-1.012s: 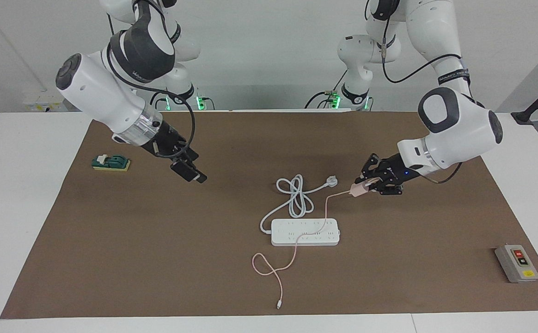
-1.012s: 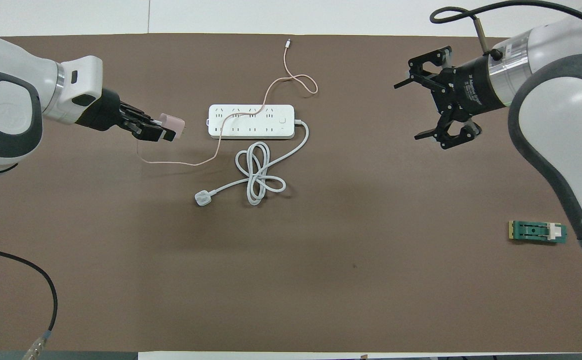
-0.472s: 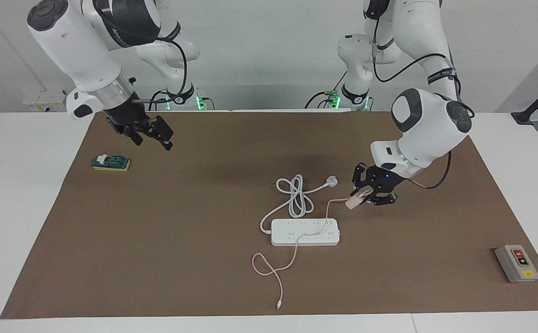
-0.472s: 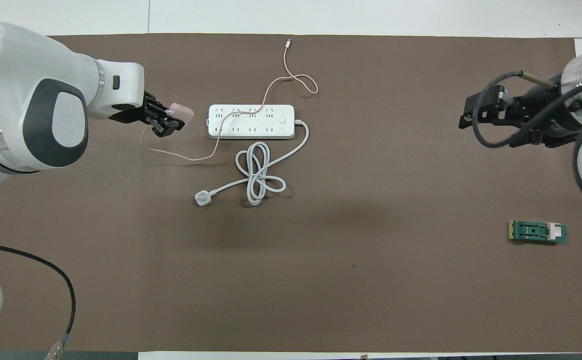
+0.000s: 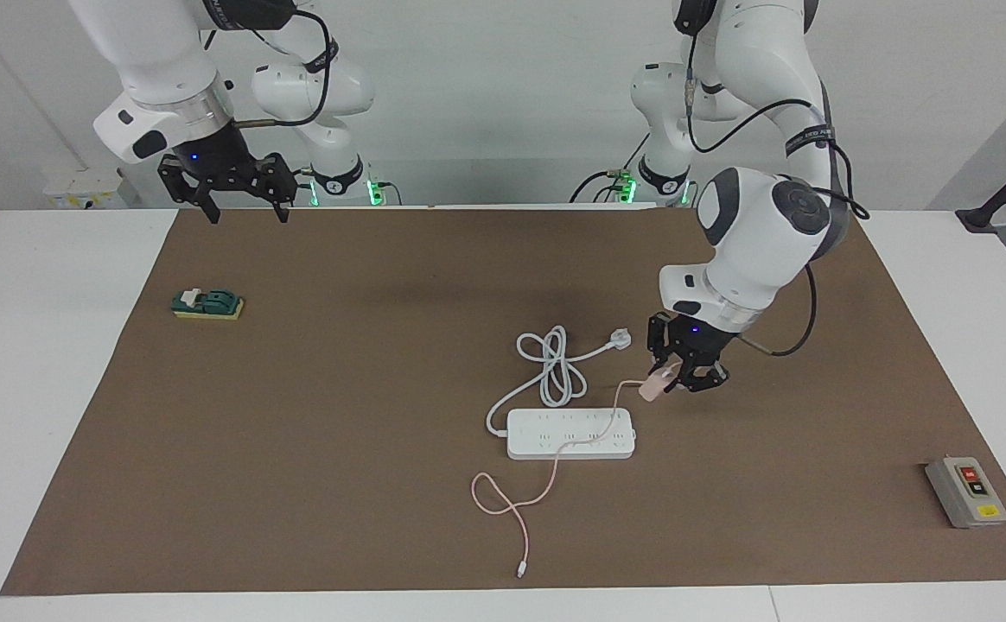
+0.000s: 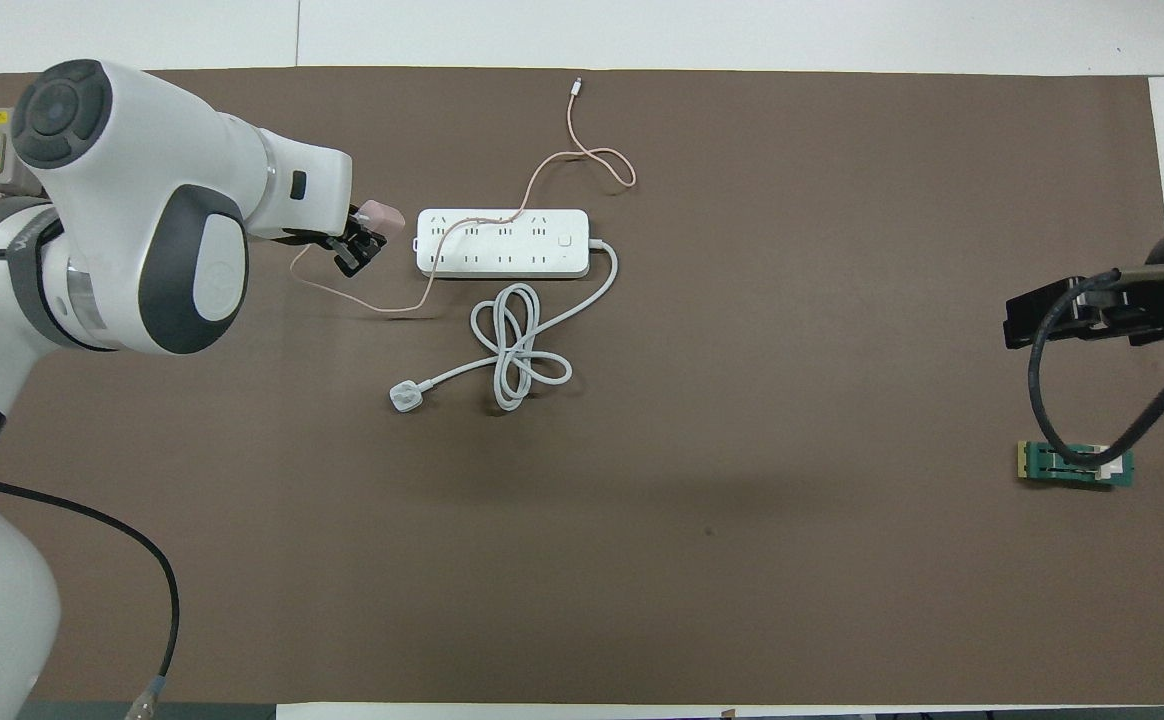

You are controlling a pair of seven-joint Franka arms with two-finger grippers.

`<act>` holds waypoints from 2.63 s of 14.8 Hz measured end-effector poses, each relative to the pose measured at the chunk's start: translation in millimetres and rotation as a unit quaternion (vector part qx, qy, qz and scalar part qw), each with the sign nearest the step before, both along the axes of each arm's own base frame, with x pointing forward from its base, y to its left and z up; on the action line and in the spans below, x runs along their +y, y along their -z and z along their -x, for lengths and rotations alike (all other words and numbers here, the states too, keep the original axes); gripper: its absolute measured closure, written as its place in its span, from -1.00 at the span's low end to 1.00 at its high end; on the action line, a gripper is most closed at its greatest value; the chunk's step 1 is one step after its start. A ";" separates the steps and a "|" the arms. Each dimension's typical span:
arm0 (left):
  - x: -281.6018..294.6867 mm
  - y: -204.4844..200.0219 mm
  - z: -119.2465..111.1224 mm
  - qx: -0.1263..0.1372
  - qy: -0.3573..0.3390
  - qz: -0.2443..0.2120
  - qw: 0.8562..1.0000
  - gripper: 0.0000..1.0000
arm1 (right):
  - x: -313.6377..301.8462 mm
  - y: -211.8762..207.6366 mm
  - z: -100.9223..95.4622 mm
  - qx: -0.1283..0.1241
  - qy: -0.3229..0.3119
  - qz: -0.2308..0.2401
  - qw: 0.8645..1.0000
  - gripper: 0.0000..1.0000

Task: Plug charger into power strip
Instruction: 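Carry the charger with the left gripper to the power strip socket, then press the charger prongs into the power strip socket with the left gripper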

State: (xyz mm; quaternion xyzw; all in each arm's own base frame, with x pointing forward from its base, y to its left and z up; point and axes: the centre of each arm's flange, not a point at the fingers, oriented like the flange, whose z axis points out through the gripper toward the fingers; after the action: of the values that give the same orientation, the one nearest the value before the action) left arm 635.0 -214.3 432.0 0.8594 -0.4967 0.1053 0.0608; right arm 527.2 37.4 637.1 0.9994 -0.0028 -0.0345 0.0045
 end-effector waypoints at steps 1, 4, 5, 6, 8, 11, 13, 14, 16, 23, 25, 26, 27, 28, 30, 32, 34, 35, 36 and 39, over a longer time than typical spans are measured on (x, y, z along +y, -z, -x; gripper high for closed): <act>-5.8 6.0 1.5 -0.019 0.010 -0.012 1.000 0.42 | -1.4 0.9 4.3 0.002 0.001 0.001 1.000 -1.00; -12.4 23.0 6.0 -0.058 0.042 -0.057 0.996 0.42 | -9.4 3.2 7.3 -0.005 0.009 0.003 1.000 -1.00; -14.7 25.5 7.9 -0.060 0.051 -0.068 0.995 0.42 | -12.3 3.2 5.7 -0.010 0.011 0.003 1.000 -1.00; -17.8 27.0 9.7 -0.062 0.060 -0.076 0.993 0.42 | -14.8 3.4 5.0 -0.012 0.014 0.003 1.000 -1.00; -22.9 31.2 13.5 -0.064 0.075 -0.091 0.991 0.42 | -17.1 3.7 4.8 -0.013 0.016 0.003 1.000 -1.00; -29.2 31.9 16.3 -0.082 0.113 -0.140 0.980 0.42 | -16.5 3.7 4.9 -0.013 0.015 0.003 1.000 -1.00; -33.1 31.7 17.8 -0.086 0.119 -0.149 0.978 0.42 | -15.5 3.2 5.3 -0.013 0.015 0.003 1.000 -1.00; -36.9 31.7 19.3 -0.088 0.124 -0.152 0.977 0.42 | -15.1 3.0 5.4 -0.013 0.014 0.003 1.000 -1.00; -48.2 32.3 24.2 -0.092 0.133 -0.158 0.974 0.42 | -13.9 3.0 5.5 -0.013 0.013 0.003 1.000 -1.00; -69.3 40.0 35.8 -0.109 0.130 -0.187 0.968 0.42 | -10.8 2.9 5.8 -0.014 0.010 0.003 1.000 -1.00; -70.8 43.1 35.4 -0.116 0.134 -0.188 0.966 0.42 | -10.6 2.8 5.9 -0.014 0.010 0.003 1.000 -1.00; -71.1 45.2 34.1 -0.122 0.137 -0.191 0.964 0.42 | -10.6 2.8 5.9 -0.014 0.010 0.003 1.000 -1.00; -71.0 48.7 32.3 -0.127 0.140 -0.193 0.963 0.42 | -10.6 2.7 5.9 -0.014 0.010 0.003 1.000 -1.00; -70.8 53.4 30.7 -0.128 0.141 -0.192 0.963 0.42 | -10.6 2.7 5.9 -0.014 0.010 0.003 1.000 -1.00; -71.3 62.2 28.6 -0.130 0.143 -0.191 0.962 0.42 | -11.5 2.7 5.9 -0.014 0.011 0.003 1.000 -1.00; -71.7 66.3 27.7 -0.130 0.144 -0.190 0.962 0.42 | -12.5 2.7 5.8 -0.014 0.012 0.003 1.000 -1.00; -71.6 67.9 27.5 -0.130 0.145 -0.190 0.962 0.42 | -12.6 2.7 5.8 -0.014 0.012 0.003 1.000 -1.00; -71.3 69.6 27.4 -0.128 0.145 -0.191 0.962 0.42 | -12.6 2.7 5.8 -0.014 0.012 0.003 1.000 -1.00; -71.1 72.2 27.5 -0.126 0.145 -0.191 0.963 0.42 | -12.6 2.7 5.8 -0.014 0.012 0.003 1.000 -1.00; -70.4 80.8 29.9 -0.121 0.147 -0.192 0.963 0.42 | -12.6 2.7 5.8 -0.014 0.012 0.003 1.000 -1.00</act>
State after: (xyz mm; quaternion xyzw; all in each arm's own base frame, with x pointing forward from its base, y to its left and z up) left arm 605.1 -284.8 351.2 0.7529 -0.6324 0.1015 -0.1511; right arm 521.4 24.7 634.4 0.9996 -0.0148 -0.0209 0.0075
